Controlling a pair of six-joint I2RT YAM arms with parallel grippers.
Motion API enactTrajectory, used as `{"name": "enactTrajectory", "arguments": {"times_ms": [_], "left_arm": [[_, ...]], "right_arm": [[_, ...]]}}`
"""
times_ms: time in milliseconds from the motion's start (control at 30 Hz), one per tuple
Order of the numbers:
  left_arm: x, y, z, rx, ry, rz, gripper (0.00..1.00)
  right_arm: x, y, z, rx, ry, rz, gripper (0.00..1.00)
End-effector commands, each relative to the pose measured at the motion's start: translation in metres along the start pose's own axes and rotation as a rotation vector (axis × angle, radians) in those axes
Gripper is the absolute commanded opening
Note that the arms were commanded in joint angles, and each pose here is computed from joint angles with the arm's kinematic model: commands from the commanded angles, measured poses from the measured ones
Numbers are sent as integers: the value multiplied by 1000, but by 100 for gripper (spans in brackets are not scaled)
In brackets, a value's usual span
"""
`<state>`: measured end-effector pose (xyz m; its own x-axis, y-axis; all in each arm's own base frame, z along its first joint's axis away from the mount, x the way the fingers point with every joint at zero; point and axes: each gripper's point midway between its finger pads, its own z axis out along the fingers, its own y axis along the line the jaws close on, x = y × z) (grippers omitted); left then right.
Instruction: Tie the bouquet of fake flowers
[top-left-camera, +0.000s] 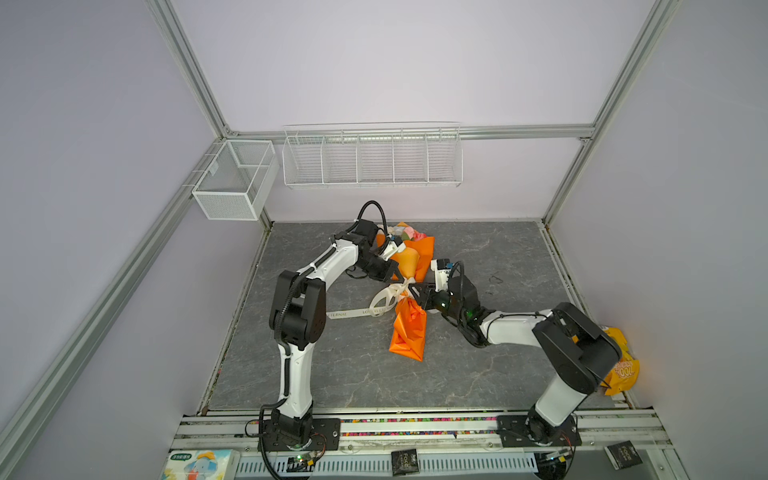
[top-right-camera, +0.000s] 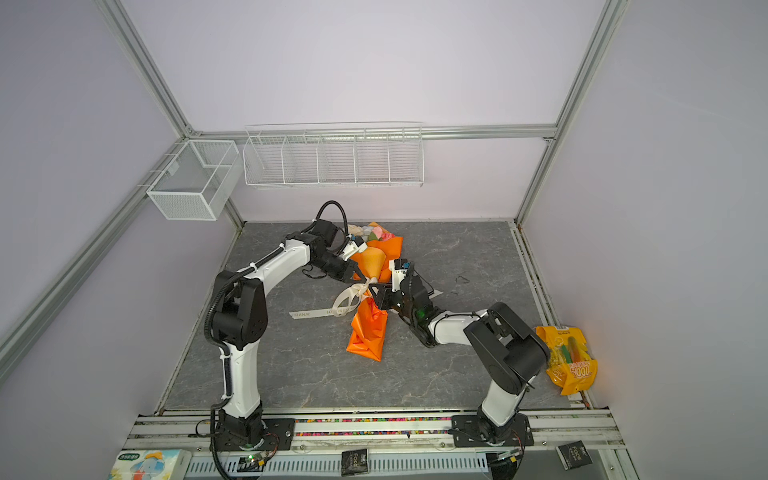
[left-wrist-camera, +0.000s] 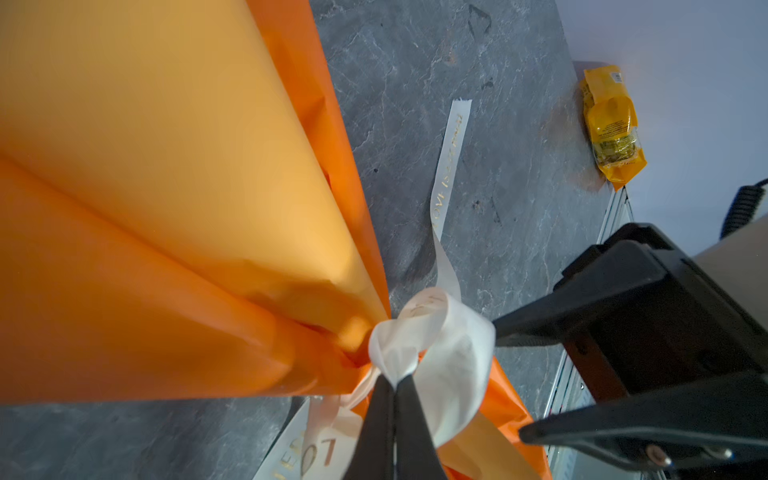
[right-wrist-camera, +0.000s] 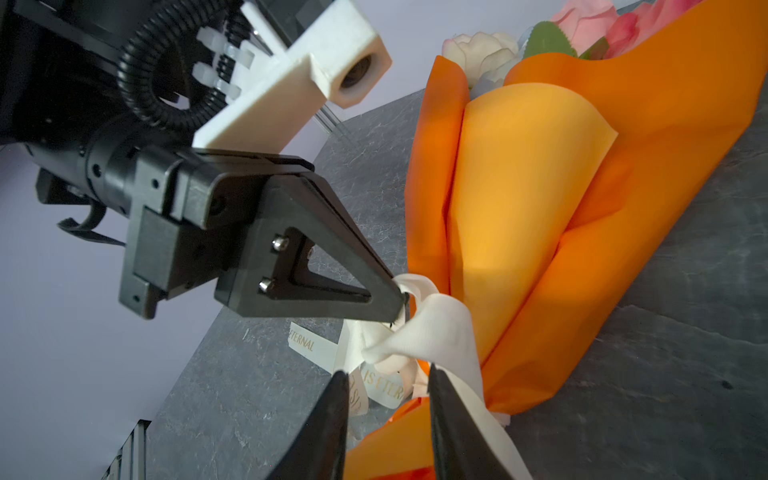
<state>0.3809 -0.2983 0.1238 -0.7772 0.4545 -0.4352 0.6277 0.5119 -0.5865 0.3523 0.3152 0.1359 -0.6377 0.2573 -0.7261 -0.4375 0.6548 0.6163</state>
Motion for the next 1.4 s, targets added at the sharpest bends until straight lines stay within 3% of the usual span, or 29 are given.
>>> {"name": "enactTrajectory", "arguments": {"times_ms": [0,267,433,567,700,833,1000,1200,1300,1367], "left_arm": [[-17,-9,-13,-4,-76,23,0],[-13,-9,-13,6,-82,-5,0],[-14,-4,-14,-6,-101,-43,0],[-22,-6,-22,11,-164,-73,0],[-23,-13,-23,75,-173,-98,0],[-19,-11,-17,95,-146,-125,0],[-20,-13,-19,95,-147,-129,0],[-19,-15,-22,91,-153,-135,0],[-18,-15,-21,97,-155,-140,0],[-17,-16,-21,100,-159,-136,0]], "right_arm": [[-2,-6,-13,77,40,30,36],[-17,13,-26,60,121,0,35],[-15,37,-22,-20,214,-5,35],[-7,34,-25,19,272,49,35],[2,66,-25,-11,387,-39,35],[17,73,-14,90,486,-79,34],[19,73,1,155,434,-7,33],[-15,24,-17,369,271,152,30],[-27,3,-27,364,226,243,32],[-30,-2,-19,273,256,267,32]]}}
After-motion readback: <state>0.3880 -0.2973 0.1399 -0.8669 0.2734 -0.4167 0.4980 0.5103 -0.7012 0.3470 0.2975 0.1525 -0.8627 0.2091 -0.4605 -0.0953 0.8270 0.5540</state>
